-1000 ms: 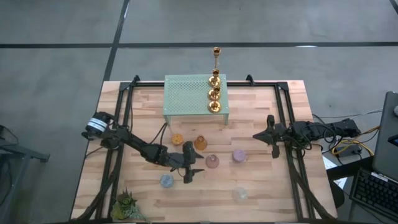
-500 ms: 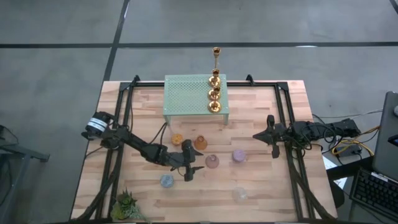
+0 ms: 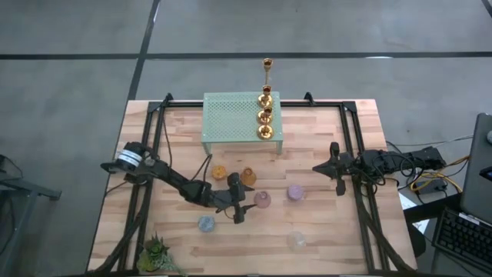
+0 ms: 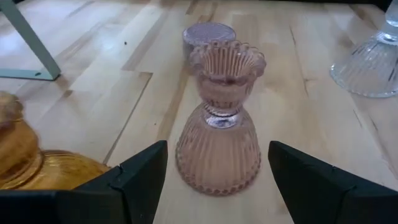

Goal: Pick & Place candle stick holders
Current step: Put the pink glass candle holder on the shelf

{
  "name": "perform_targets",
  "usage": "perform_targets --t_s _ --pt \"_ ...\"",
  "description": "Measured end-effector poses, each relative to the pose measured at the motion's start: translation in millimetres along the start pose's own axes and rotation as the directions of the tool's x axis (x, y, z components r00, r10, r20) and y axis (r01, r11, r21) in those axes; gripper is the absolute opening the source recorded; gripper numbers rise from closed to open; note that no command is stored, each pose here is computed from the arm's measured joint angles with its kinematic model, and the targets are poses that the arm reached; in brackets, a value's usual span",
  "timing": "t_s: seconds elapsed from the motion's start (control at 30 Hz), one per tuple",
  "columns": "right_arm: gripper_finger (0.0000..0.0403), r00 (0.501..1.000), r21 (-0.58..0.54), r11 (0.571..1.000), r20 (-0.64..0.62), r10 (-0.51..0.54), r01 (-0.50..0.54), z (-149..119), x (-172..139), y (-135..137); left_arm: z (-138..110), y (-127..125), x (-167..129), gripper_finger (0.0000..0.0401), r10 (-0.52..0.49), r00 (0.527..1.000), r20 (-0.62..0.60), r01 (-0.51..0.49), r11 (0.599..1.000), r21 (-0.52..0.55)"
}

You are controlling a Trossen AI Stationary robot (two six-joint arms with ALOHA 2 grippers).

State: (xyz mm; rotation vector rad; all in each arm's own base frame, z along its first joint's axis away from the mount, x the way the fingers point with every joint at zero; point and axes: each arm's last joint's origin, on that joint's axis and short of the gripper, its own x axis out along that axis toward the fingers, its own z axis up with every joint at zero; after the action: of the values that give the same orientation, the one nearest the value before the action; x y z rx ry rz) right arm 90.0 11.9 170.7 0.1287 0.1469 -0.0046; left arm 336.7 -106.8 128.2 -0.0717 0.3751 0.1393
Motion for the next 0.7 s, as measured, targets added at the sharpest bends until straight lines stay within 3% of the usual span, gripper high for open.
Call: perform_targets --t_s 0.7 --pt "0.0008 1.000 -0.001 1.000 -0.006 -0.001 0.001 -0.4 0.5 0.0 4.9 -0.2 45.1 0.0282 0.074 0.997 0.035 -0.072 0.996 -0.052"
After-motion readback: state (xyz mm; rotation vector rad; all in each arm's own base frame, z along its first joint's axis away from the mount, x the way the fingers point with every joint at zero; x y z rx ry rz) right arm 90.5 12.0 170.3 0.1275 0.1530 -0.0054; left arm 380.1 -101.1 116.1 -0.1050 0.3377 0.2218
